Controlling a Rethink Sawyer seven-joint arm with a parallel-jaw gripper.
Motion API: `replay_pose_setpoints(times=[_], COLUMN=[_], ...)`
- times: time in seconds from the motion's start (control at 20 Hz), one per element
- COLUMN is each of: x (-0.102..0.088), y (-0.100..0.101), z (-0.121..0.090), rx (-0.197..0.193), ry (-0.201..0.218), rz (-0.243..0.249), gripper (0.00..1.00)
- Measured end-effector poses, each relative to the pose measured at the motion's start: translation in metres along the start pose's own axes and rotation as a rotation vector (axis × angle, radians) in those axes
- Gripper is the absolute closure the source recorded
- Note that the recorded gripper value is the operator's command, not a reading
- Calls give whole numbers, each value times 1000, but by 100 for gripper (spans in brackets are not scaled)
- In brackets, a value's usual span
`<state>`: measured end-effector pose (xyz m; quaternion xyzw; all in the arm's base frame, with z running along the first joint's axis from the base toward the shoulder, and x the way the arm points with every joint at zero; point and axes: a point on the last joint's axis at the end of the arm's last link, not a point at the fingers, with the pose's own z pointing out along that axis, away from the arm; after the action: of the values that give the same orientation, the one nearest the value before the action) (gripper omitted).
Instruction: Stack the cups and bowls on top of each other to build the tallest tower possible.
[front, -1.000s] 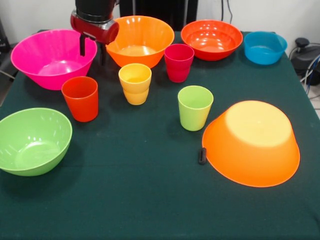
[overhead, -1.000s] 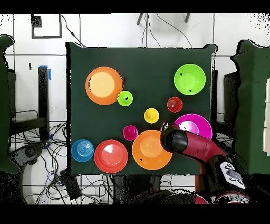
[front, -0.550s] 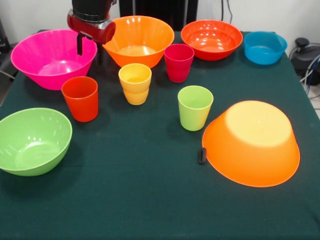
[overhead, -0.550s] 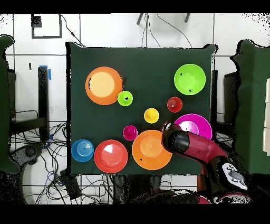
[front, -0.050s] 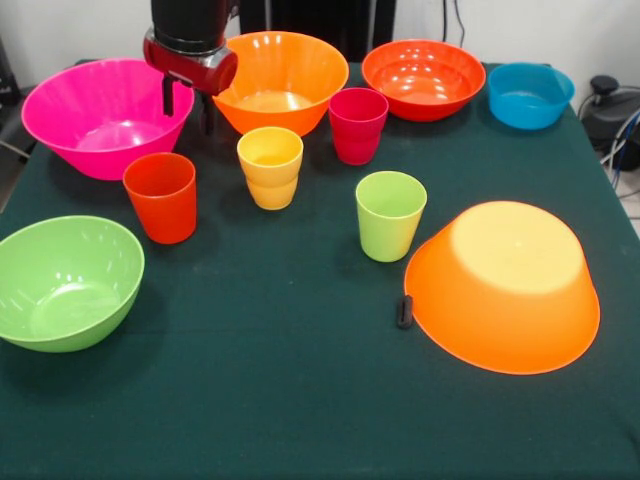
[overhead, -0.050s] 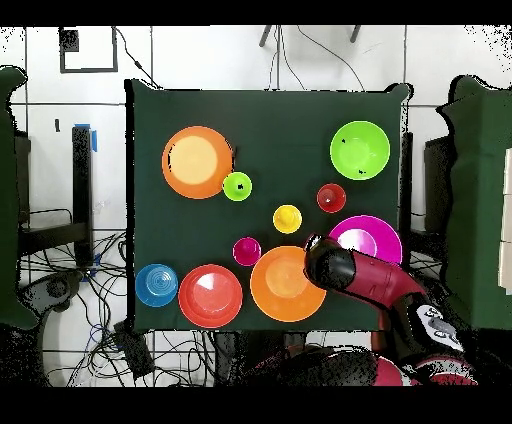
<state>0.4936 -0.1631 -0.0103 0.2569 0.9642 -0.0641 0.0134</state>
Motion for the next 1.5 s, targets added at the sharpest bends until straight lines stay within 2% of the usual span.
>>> replay_pose_setpoints(times=[0.55, 1.5], x=[7, 5], y=[-3, -8], z=[13, 13], rx=[0, 1], ry=[27, 25], rz=[5, 16], gripper=[0, 0])
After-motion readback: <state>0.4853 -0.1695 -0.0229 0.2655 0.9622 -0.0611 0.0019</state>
